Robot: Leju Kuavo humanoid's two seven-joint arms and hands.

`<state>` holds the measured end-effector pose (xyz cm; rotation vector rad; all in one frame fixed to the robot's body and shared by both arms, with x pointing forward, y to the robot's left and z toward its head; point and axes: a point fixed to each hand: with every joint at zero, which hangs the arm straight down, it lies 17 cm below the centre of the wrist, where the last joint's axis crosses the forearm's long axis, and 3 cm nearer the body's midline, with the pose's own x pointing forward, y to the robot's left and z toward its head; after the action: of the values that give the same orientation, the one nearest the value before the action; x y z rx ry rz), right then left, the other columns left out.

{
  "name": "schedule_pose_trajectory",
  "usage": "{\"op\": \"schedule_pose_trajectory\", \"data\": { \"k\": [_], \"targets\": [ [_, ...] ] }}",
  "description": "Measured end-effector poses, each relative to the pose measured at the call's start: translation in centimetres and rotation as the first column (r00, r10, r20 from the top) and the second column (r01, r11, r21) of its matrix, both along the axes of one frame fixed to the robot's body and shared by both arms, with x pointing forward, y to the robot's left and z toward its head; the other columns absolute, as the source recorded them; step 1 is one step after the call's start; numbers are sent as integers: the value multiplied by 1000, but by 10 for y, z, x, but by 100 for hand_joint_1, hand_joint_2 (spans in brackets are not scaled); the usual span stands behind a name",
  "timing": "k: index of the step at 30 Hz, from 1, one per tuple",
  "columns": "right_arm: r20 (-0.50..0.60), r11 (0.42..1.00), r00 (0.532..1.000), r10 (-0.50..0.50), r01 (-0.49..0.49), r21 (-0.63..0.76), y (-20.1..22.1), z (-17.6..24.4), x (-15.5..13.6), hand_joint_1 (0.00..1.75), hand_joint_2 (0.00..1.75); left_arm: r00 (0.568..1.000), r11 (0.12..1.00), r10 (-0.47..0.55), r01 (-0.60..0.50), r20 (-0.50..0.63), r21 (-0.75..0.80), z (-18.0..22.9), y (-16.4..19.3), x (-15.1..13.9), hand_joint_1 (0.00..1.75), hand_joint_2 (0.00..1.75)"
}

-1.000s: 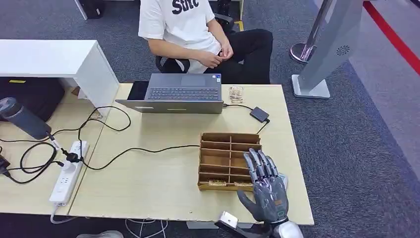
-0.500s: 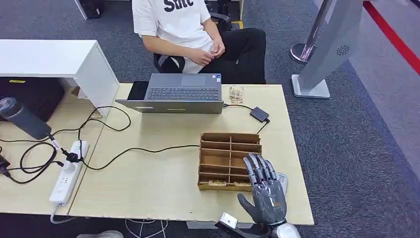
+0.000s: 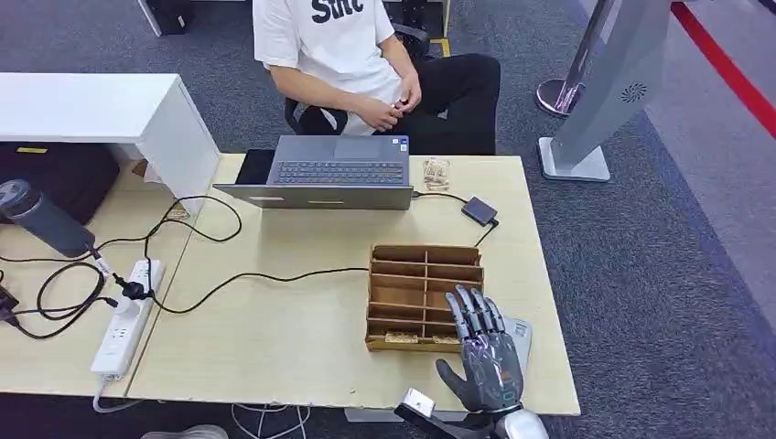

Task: Pass the card to the sensor for recognition and then transmit it.

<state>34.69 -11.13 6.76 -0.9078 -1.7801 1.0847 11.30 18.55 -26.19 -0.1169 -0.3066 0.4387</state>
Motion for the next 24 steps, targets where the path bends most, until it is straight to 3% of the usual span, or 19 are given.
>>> {"op": "schedule_pose_trajectory", "data": {
  "k": [1, 2, 3, 24],
  "targets": [
    [0, 1000, 1000, -1, 1, 1, 0, 0, 0, 0, 175, 1000, 1000, -1, 1, 0, 0, 0, 0, 0, 0, 175],
    [-2, 1000, 1000, -1, 1, 0, 0, -1, 0, 141, 175, 1000, 1000, -2, 2, 0, 0, 0, 0, 0, 0, 175],
    [-2, 1000, 1000, -2, 2, -1, 0, -2, 0, 175, 175, 1000, 1000, -2, 2, 1, -1, 0, 0, 0, 0, 175],
    [20, 983, 995, -93, 95, -159, -15, -22, 4, 175, 175, 1000, 1000, -5, 5, 2, -3, 0, 0, 0, 0, 175]
  ]
}}
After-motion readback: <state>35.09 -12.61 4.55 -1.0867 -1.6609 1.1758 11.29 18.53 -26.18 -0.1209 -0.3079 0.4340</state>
